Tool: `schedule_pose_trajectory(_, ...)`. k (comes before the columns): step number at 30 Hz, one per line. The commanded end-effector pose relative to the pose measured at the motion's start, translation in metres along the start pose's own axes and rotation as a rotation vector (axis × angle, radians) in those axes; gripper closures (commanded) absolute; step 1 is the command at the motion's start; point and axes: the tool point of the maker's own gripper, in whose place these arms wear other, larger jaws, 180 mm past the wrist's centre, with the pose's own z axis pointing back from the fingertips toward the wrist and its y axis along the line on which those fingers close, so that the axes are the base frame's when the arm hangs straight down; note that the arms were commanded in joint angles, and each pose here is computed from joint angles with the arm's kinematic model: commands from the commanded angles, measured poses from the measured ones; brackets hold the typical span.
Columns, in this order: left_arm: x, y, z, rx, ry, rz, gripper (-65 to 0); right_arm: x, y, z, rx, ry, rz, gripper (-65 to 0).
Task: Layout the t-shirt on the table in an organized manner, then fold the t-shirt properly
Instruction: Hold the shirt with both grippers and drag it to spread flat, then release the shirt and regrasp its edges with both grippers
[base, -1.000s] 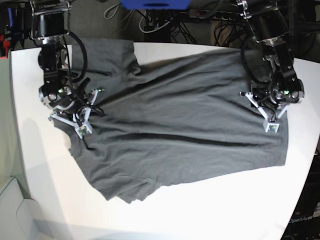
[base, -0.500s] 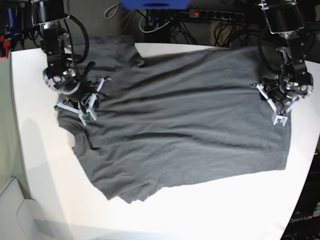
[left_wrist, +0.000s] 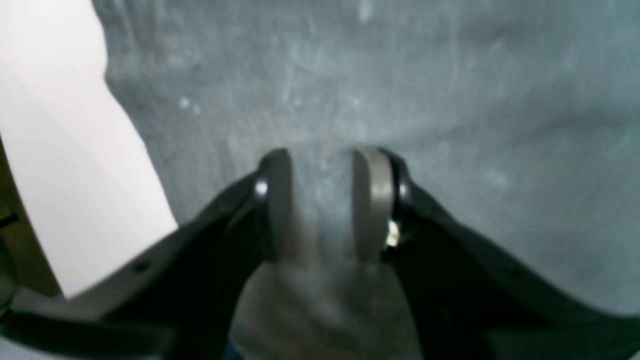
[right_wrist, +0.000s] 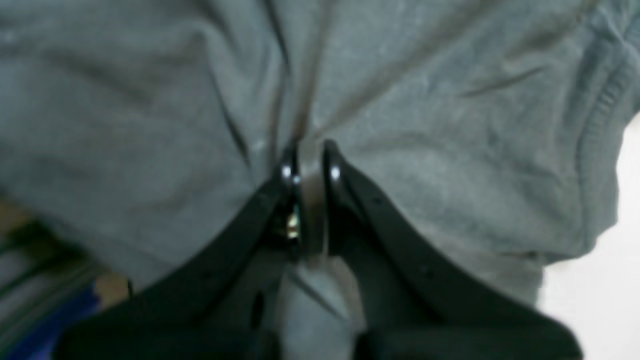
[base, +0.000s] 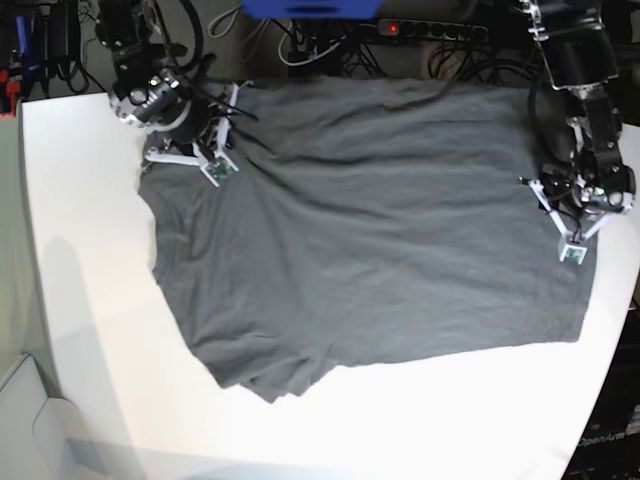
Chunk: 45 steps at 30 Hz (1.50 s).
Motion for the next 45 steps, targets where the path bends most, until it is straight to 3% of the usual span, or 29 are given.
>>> schedule_pose_trajectory(1,0.020,0.013,0.010,0.032,-0.053,0.003,-21.2,0.015,-0.009,0.008,-0.023,-0.056,0.018,0.0)
schedule_pose_trajectory(8,0.049,0.019,0.035,0.073,-0.153,-0.021,-21.2,0.051,-0.053,0.025,-0.136,-0.146,0.031,0.0)
schedule_pose_trajectory(14,0.068,0.056,0.063,0.143,-0.232,0.096,-21.2,0.116,-0.100,0.027,-0.224,-0.261,0.061,0.0)
schedule_pose_trajectory(21,0.074,0.063,0.050,0.110,-0.210,0.158,-21.2,0.157,-0.171,-0.015,-0.250,-0.233,-0.012,0.0)
schedule_pose_trajectory(27,0.076,0.055,0.049,0.095,-0.215,0.158,-21.2,0.178,-0.219,-0.055,-0.215,-0.251,-0.121,0.0)
schedule_pose_trajectory(32,0.064,0.053,0.044,0.094,-0.186,0.154,-21.2,0.178,-0.233,-0.077,-0.183,-0.282,-0.197,0.0)
schedule_pose_trajectory(38,0.047,0.060,0.054,0.130,-0.189,0.166,-21.2,0.175,-0.222,-0.095,-0.146,-0.326,-0.241,0.0)
schedule_pose_trajectory(45,0.017,0.064,0.068,0.175,-0.190,0.195,-21.2,0.128,-0.227,-0.110,-0.152,-0.299,-0.319,0.0)
